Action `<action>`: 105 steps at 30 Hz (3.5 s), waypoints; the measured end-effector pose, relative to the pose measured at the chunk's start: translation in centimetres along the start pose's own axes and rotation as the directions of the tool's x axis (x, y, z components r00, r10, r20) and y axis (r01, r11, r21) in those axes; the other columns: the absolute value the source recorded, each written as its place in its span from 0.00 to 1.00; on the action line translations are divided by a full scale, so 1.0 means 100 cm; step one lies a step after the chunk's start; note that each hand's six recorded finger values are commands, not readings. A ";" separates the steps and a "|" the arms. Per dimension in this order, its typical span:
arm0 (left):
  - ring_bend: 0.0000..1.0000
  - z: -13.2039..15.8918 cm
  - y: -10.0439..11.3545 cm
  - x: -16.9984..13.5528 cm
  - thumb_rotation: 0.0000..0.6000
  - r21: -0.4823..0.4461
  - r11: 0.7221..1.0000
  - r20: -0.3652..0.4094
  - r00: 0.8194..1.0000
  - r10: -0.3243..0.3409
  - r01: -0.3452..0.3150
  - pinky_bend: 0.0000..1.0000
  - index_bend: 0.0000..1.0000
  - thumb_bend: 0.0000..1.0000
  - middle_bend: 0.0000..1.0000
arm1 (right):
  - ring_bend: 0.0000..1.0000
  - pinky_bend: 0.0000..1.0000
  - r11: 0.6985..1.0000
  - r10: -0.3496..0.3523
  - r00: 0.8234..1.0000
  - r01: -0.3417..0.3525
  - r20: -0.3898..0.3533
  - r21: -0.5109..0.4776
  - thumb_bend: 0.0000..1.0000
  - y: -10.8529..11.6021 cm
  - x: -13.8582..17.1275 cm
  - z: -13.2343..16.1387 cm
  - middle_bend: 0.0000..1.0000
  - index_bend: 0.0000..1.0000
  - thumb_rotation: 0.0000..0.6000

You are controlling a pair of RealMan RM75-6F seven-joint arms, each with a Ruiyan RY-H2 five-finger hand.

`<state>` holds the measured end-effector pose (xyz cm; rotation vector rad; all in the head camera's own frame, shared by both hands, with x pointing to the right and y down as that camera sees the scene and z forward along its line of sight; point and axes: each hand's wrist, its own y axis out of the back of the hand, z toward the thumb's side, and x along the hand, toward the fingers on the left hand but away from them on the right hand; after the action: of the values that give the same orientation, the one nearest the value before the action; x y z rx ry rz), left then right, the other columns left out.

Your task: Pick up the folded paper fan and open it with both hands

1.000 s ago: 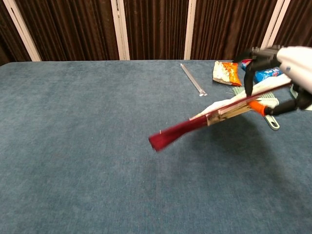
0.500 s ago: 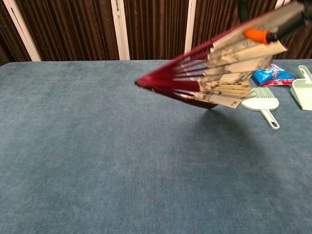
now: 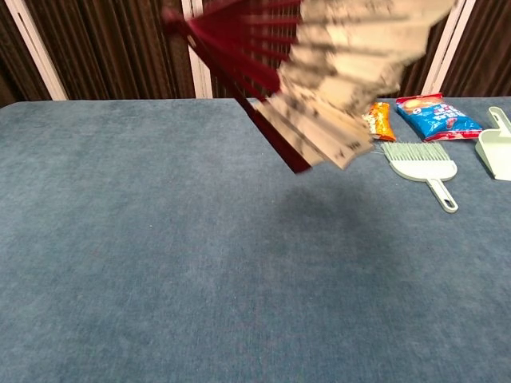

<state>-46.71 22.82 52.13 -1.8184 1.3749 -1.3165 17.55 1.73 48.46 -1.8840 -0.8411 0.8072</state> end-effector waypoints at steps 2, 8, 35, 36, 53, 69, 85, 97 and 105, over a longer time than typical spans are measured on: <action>0.00 0.009 -0.015 0.002 1.00 -0.044 0.998 0.034 0.999 -0.034 0.035 0.00 0.18 0.36 0.06 | 0.26 0.14 1.000 -0.009 1.000 0.010 0.003 -0.017 0.43 0.010 -0.008 0.007 0.22 0.91 1.00; 0.00 0.026 -0.049 0.012 1.00 -0.157 0.980 0.078 0.991 -0.108 0.120 0.00 0.17 0.36 0.06 | 0.26 0.14 1.000 -0.002 1.000 0.002 0.001 0.004 0.43 0.024 -0.026 0.036 0.22 0.91 1.00; 0.00 0.083 -0.082 0.045 1.00 -0.557 0.799 0.191 0.971 -0.141 0.225 0.00 0.19 0.32 0.06 | 0.26 0.14 0.998 -0.067 0.992 0.067 -0.103 0.000 0.43 0.043 -0.034 0.163 0.22 0.92 1.00; 0.00 0.083 -0.082 0.046 1.00 -0.567 0.793 0.192 0.972 -0.137 0.224 0.00 0.19 0.32 0.06 | 0.26 0.14 0.998 -0.065 0.992 0.065 -0.105 -0.011 0.43 0.042 -0.033 0.167 0.22 0.92 1.00; 0.00 0.101 -0.115 0.050 1.00 -0.618 0.736 0.222 0.959 -0.176 0.278 0.00 0.26 0.32 0.09 | 0.26 0.14 0.995 -0.066 0.975 0.049 -0.211 -0.085 0.43 0.024 -0.023 0.234 0.22 0.92 1.00; 0.00 0.118 -0.127 0.040 1.00 -0.653 0.703 0.241 0.957 -0.163 0.283 0.00 0.47 0.46 0.18 | 0.26 0.14 0.995 -0.083 0.978 0.069 -0.191 -0.078 0.43 0.027 -0.023 0.227 0.22 0.92 1.00; 0.01 0.100 -0.114 0.043 1.00 -0.663 0.726 0.160 0.982 -0.101 0.182 0.03 0.84 0.66 0.40 | 0.26 0.14 0.997 -0.057 0.992 0.050 -0.115 -0.063 0.43 0.022 -0.021 0.193 0.22 0.92 1.00; 0.03 0.086 -0.077 0.062 1.00 -0.623 0.781 0.149 0.986 0.074 0.035 0.03 0.84 0.64 0.41 | 0.28 0.14 0.995 -0.055 0.998 0.051 -0.039 -0.083 0.44 0.023 -0.017 0.150 0.22 0.94 1.00; 0.04 0.097 -0.056 0.078 1.00 -0.540 0.836 0.225 0.941 0.253 -0.096 0.06 0.84 0.62 0.42 | 0.28 0.14 0.994 -0.054 0.998 0.052 -0.016 -0.099 0.44 0.018 -0.019 0.122 0.22 0.94 1.00</action>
<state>-35.36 16.15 55.91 -2.0536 1.7990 -0.5703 7.19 5.15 42.48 -1.9437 -0.9302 0.7271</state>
